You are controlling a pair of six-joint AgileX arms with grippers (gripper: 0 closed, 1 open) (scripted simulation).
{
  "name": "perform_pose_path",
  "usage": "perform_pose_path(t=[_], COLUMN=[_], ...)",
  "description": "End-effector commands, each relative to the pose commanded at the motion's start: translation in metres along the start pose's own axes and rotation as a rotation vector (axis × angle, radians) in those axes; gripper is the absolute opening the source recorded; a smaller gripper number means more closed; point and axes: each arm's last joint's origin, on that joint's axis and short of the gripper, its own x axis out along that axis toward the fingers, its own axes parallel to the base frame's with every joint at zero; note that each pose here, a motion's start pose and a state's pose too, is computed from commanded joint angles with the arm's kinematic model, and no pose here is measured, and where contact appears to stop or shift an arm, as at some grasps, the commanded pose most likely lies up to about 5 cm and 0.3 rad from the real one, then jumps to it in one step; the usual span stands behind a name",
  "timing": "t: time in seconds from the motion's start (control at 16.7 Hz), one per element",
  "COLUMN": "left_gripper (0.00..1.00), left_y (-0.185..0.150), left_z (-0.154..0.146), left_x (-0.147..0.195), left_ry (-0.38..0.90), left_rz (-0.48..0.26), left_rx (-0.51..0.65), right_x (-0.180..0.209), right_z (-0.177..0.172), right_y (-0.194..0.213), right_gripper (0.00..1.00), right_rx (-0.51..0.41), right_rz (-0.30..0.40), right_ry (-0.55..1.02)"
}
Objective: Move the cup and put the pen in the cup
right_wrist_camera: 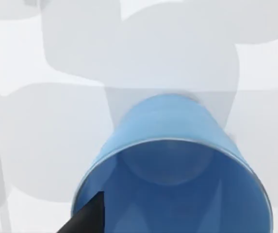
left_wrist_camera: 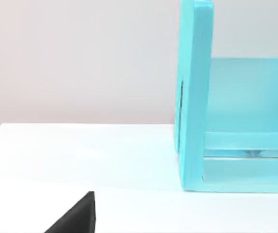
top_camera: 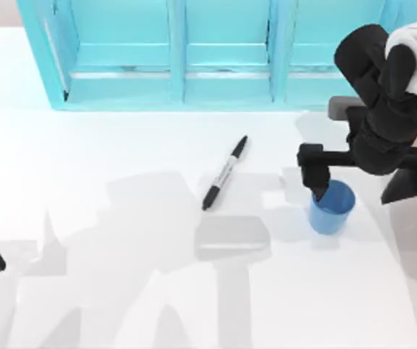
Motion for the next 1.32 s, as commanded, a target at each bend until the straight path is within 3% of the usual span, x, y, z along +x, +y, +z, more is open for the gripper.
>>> perform_pose_path(t=[0.36, 0.96, 1.32], left_gripper=[1.0, 1.0, 1.0], left_y=[0.0, 0.0, 0.0], left_z=[0.0, 0.0, 0.0], left_x=[0.0, 0.0, 0.0], left_ry=[0.0, 0.0, 0.0], left_rz=[0.0, 0.0, 0.0], left_rx=[0.0, 0.0, 0.0], right_x=[-0.008, -0.139, -0.148], right_z=[0.004, 0.01, 0.007], right_y=[0.001, 0.01, 0.011], right_gripper=[1.0, 1.0, 1.0], right_rx=[0.007, 0.005, -0.001], right_rz=[-0.001, -0.003, -0.001], right_ry=[0.003, 0.007, 0.002])
